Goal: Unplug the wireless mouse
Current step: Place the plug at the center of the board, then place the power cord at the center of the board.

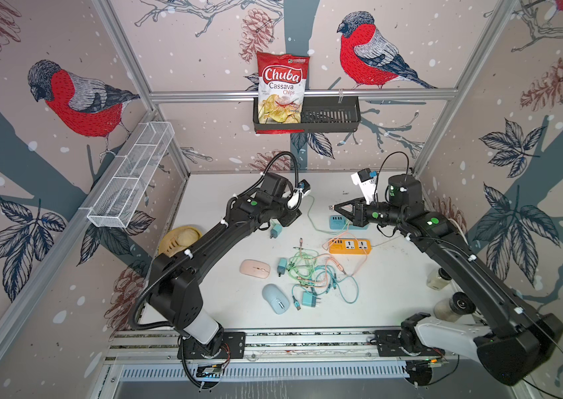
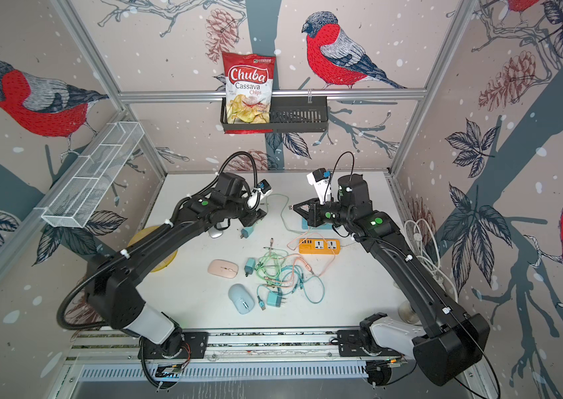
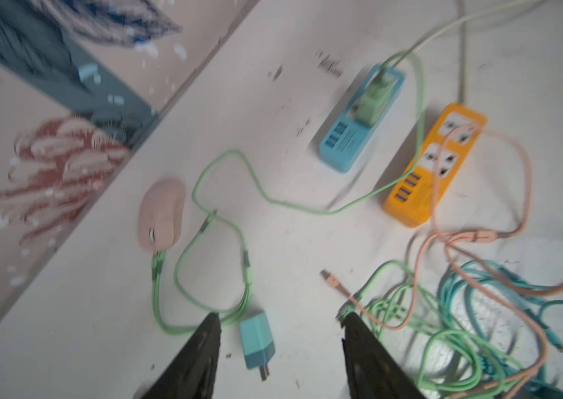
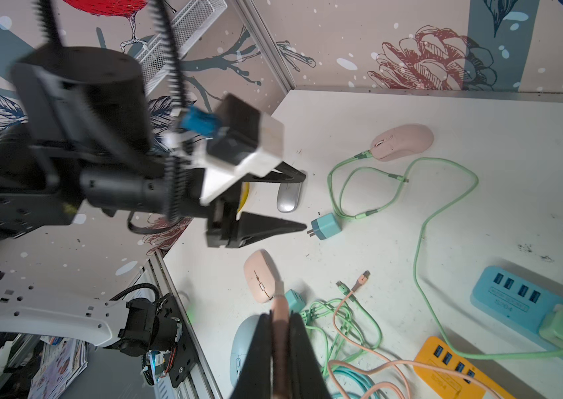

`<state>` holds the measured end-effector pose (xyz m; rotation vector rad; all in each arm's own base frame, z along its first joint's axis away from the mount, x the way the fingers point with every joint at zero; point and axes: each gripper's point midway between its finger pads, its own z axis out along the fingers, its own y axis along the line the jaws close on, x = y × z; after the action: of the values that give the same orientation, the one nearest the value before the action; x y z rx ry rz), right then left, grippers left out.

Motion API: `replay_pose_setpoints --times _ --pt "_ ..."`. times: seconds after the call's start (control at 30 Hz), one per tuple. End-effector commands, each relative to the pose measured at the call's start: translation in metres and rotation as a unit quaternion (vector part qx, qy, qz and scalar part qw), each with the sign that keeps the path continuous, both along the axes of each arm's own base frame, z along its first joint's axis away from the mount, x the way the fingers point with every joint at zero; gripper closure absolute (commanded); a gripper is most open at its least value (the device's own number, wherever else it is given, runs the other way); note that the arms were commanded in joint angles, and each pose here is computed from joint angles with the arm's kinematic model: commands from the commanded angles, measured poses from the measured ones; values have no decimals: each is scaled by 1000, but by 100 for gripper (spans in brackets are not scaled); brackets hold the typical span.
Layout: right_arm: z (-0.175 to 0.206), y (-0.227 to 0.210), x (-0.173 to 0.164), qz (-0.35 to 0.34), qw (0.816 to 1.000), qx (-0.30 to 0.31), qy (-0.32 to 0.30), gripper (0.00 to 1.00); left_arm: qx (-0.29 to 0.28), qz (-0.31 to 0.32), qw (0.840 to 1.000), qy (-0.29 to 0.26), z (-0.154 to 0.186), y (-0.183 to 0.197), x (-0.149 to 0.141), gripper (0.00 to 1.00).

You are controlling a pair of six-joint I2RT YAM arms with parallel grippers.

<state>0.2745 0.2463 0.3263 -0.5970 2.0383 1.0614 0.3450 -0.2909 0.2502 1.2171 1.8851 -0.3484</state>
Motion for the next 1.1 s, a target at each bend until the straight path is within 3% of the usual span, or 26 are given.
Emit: replay_pose_setpoints --times 0.0,0.1,0.37,0.53,0.8,0.83,0.87,0.9,0.93,1.07 --pt "18 -1 2 -12 1000 18 -20 100 -95 -167 979 -70 41 -45 -53 35" --pt "33 -10 2 -33 999 19 -35 100 -139 -214 960 -117 50 -58 -77 31" --pt "92 -41 -11 -64 994 50 -80 100 -171 -221 952 -123 41 -77 -83 25" --pt "109 -44 -19 -57 992 64 -87 100 -150 -241 952 -117 32 -110 -84 25" --pt "130 -54 -32 -63 991 60 -106 100 -80 -228 969 -59 -13 -137 -63 30" --pt "131 -56 -33 -65 990 59 -109 100 -76 -231 968 -54 -17 -138 -63 37" --pt "133 -58 -34 -67 990 57 -112 100 -71 -239 967 -48 -23 -138 -65 56" --pt "134 -60 -34 -72 989 55 -115 100 -68 -243 967 -42 -25 -138 -66 84" --pt "135 -63 -35 -77 989 53 -118 100 -62 -240 968 -36 -28 -138 -65 100" --pt "132 -74 -31 -109 985 36 -128 100 -22 -201 978 -49 -22 -121 -55 100"
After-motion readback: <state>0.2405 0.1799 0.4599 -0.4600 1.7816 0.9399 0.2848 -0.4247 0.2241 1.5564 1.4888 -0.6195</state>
